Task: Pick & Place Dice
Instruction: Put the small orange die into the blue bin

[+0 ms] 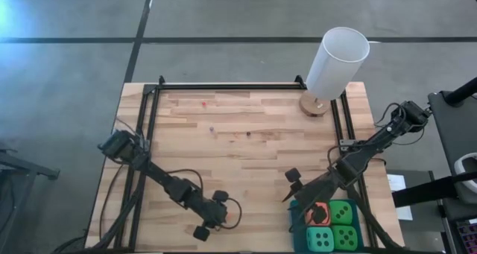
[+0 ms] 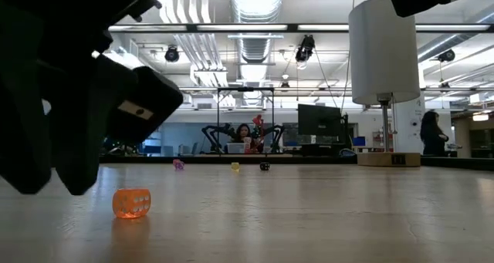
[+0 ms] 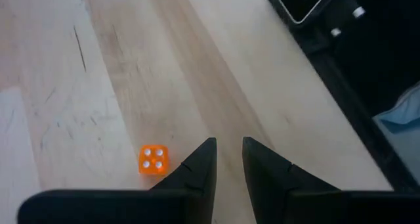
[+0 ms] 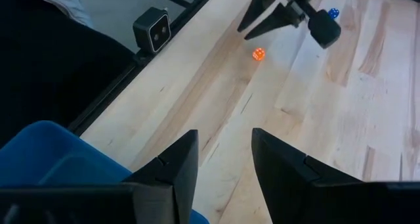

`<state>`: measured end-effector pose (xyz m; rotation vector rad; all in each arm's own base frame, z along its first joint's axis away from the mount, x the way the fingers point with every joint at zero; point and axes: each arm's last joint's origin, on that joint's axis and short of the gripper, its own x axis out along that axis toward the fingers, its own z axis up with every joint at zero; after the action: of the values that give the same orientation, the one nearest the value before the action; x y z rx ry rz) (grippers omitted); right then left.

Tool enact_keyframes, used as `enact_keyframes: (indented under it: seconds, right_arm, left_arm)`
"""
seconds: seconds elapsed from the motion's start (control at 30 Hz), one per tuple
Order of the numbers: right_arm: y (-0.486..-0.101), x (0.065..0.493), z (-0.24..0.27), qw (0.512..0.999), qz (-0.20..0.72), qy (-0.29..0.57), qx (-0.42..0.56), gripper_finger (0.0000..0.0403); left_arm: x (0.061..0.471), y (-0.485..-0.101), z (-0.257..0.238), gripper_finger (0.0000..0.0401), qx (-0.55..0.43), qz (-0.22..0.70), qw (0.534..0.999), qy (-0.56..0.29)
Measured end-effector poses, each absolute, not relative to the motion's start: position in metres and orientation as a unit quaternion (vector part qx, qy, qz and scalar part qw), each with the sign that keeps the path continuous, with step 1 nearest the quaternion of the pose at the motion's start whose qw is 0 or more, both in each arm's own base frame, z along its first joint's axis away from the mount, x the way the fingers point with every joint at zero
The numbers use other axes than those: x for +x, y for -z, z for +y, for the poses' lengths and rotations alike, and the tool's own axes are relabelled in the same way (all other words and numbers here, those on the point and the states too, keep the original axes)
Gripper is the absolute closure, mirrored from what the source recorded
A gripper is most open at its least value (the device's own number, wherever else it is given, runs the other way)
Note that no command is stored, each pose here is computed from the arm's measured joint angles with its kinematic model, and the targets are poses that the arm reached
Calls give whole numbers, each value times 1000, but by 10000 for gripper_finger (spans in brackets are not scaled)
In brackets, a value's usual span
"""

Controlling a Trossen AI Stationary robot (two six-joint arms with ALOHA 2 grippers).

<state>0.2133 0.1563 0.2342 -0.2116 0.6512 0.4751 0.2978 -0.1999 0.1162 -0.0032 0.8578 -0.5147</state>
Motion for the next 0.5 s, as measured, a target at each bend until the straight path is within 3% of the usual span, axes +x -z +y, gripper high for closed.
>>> enact_keyframes:
  seconds: [0.5]
  right_arm:
    - [-235, 214, 157, 915, 312, -232, -104, 273]
  left_arm:
    - [319, -104, -163, 322, 68, 408, 889, 196]
